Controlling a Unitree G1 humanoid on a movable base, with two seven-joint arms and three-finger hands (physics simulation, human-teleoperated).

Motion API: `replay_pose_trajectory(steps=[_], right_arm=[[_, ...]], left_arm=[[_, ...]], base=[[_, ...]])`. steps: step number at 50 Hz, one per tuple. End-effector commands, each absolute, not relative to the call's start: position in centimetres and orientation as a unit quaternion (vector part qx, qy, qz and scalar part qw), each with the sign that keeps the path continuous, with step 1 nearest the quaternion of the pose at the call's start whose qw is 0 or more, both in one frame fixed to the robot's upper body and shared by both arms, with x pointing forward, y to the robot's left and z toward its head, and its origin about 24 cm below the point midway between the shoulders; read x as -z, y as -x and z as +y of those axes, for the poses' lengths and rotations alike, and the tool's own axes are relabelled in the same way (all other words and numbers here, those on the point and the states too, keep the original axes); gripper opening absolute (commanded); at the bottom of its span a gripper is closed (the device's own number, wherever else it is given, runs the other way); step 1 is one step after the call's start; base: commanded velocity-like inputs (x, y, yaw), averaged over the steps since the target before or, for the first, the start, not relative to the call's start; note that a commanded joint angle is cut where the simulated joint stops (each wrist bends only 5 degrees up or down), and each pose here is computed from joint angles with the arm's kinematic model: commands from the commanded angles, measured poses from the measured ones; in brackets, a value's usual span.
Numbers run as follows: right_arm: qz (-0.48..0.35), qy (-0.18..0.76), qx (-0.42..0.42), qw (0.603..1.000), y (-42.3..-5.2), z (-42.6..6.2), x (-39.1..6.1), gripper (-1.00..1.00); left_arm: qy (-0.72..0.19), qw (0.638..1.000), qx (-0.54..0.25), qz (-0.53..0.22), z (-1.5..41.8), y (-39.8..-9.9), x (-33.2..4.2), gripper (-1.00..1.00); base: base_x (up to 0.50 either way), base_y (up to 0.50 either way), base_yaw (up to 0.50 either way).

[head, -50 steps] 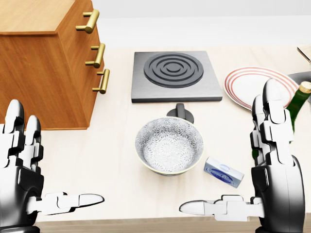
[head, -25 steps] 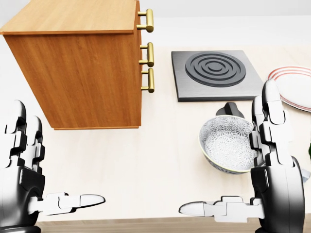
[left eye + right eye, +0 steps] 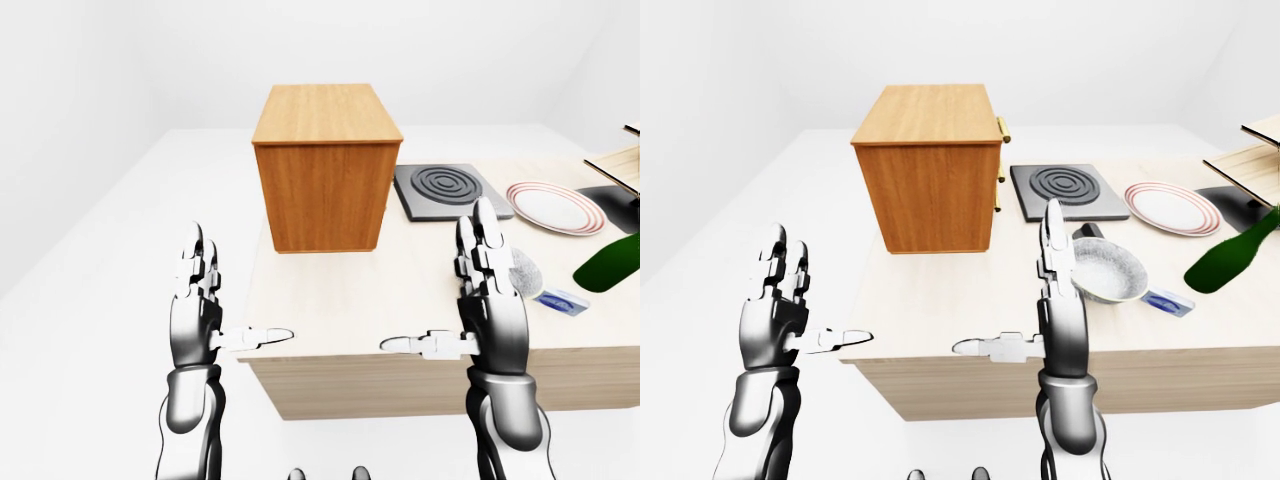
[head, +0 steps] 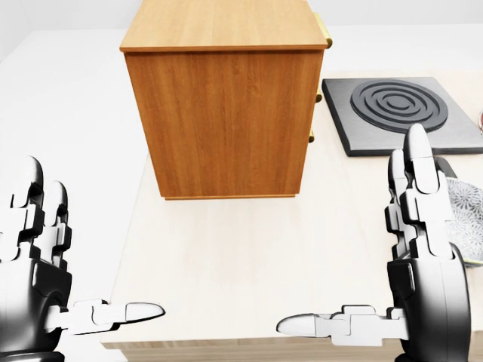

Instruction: Put the bowl on the top of the cabinet.

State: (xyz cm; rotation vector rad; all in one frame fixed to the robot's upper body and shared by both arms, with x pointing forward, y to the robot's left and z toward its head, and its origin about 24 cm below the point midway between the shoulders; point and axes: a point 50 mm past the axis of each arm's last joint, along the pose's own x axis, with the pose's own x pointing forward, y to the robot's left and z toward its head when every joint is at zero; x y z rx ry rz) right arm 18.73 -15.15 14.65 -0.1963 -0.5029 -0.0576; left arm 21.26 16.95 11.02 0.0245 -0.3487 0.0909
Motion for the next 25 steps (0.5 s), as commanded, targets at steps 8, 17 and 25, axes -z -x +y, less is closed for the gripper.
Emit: replay_pose_trajectory(steps=[8,17,25], right_arm=[[-0.246,0.096,0.025,0.964,-18.76,-15.08,-14.53,1.00],[-0.246,0.093,0.024,0.965,-18.82,-15.11,-14.52,1.00],[-0.245,0.091,0.025,0.965,-18.89,-15.14,-14.50,1.00]], left_arm=[[-0.012,0.984,-0.043,-0.172,16.91,-21.28,-10.95,1.00],[-0.012,0.984,-0.043,-0.174,16.92,-21.28,-11.03,1.00],[-0.012,0.984,-0.042,-0.175,16.87,-21.29,-11.07,1.00]], base=[[0.00,0.22,0.00],[0.00,0.00,0.00],[0.00,0.00,0.00]])
